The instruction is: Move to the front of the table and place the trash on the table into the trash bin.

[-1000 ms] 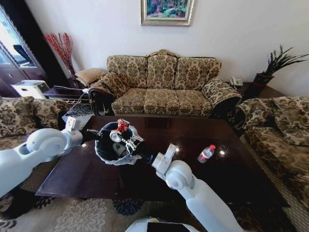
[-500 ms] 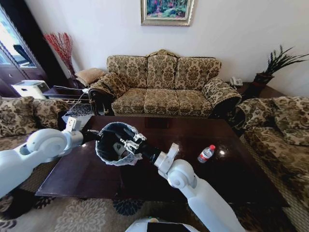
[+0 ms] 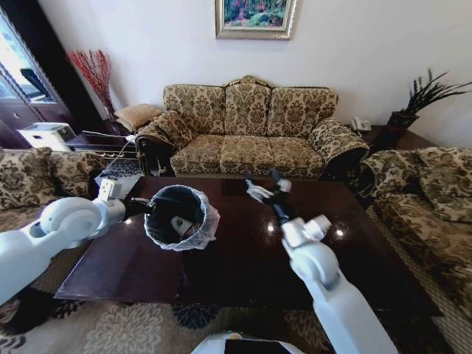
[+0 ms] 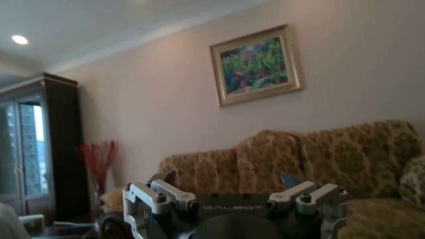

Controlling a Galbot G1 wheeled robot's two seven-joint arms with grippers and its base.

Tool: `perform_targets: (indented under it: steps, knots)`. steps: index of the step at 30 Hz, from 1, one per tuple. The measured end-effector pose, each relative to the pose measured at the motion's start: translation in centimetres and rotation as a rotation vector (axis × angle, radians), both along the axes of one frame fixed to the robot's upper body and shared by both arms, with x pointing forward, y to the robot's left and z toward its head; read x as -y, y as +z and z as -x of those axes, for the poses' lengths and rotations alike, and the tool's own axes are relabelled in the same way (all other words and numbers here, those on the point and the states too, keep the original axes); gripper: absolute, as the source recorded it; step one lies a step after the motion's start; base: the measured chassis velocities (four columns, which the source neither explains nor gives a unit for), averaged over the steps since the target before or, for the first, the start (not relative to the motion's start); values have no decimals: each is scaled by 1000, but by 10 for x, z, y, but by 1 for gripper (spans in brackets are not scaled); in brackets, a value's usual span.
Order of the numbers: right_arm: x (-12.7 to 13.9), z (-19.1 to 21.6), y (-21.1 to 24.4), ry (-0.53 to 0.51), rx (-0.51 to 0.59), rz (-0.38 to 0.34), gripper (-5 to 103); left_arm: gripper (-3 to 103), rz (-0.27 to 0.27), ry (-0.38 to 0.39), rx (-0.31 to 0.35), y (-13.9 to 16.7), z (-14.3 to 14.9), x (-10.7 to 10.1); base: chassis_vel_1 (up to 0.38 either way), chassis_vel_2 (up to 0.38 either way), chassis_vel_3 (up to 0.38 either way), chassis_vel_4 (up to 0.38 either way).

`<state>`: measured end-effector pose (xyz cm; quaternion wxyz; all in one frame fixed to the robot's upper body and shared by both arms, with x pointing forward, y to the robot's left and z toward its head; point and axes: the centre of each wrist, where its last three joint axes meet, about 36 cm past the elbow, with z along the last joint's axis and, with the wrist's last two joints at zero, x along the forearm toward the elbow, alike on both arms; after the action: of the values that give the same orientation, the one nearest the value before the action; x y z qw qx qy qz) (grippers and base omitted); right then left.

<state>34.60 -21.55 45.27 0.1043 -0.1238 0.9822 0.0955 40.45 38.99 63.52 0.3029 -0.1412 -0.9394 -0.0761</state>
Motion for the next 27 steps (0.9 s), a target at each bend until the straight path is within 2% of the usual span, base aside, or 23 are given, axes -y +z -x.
perform_targets:
  steps: [2,7,12,19,27]
  knots:
    - [9,18,-27,-44,-49,-2,100,0,4,2,2,-1,0,-1,0,0,0,0]
    - [13,27,-39,-89,-65,-27,100,0,12,0,3,-3,2,1,-11,-18,3,26]
    - [14,32,-42,-89,-66,-41,100,0,12,-1,5,-2,2,2,-46,-122,56,120]
    - [9,42,-52,-89,-71,-58,100,0,11,-1,6,-1,2,2,-143,-242,151,233]
    - [15,40,-66,-160,-77,-62,100,0,11,-4,5,-1,2,2,-250,-366,227,336]
